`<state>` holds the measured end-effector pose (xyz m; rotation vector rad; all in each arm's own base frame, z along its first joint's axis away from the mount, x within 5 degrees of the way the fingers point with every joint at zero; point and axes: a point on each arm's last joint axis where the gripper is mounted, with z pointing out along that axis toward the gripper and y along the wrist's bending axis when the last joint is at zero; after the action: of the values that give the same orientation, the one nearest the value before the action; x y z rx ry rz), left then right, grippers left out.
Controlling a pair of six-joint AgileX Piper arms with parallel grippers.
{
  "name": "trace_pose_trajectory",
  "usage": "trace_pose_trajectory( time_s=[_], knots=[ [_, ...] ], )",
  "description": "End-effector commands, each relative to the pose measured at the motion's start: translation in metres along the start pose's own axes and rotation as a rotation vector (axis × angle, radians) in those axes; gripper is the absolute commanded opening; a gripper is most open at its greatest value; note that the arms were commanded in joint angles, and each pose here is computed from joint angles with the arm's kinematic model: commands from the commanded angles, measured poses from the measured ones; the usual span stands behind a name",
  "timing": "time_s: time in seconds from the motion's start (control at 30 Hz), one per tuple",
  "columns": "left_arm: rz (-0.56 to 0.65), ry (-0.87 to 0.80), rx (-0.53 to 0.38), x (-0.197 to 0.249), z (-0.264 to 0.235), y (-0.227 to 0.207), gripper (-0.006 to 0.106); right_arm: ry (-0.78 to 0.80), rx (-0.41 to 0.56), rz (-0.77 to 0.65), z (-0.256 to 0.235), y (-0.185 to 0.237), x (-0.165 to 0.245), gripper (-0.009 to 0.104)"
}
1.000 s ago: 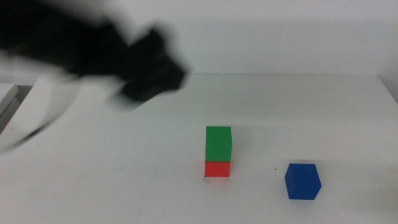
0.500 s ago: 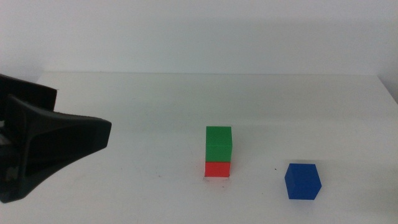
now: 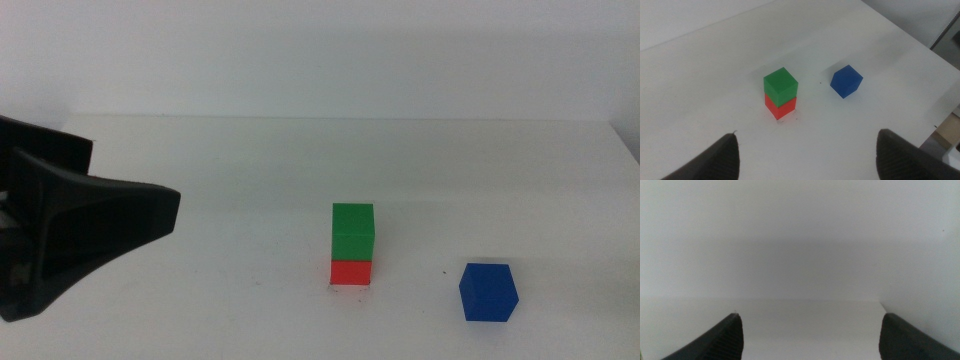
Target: Stack red cubes first, then green, then blue cubes in a specific spot.
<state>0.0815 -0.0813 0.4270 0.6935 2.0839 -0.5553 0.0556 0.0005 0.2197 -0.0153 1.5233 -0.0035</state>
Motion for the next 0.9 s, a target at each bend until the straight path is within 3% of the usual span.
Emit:
trace_pose_trajectory(
  time_s=[0.0, 0.27, 0.47, 0.67, 0.87],
  knots=[
    [0.001, -0.013, -0.001, 0.0, -0.001, 0.0, 0.094, -0.02, 0.005, 0.064, 0.002, -0.001, -0.028, 0.092],
    [-0.001, -0.013, -0.001, 0.0, -0.001, 0.0, 0.094, 0.545, -0.056, 0.181, 0.043, 0.007, -0.119, 0.092],
    [-0.001, -0.015, 0.0, 0.0, -0.001, 0.0, 0.094, 0.621, -0.095, 0.269, 0.071, 0.012, -0.15, 0.092],
    [-0.001, -0.018, 0.0, 0.0, -0.001, 0.0, 0.094, 0.647, -0.081, 0.259, 0.079, 0.011, -0.148, 0.092],
    [0.005, -0.019, -0.01, 0.0, -0.001, 0.001, 0.094, 0.951, -0.077, 0.229, 0.121, 0.031, -0.131, 0.092]
  ],
)
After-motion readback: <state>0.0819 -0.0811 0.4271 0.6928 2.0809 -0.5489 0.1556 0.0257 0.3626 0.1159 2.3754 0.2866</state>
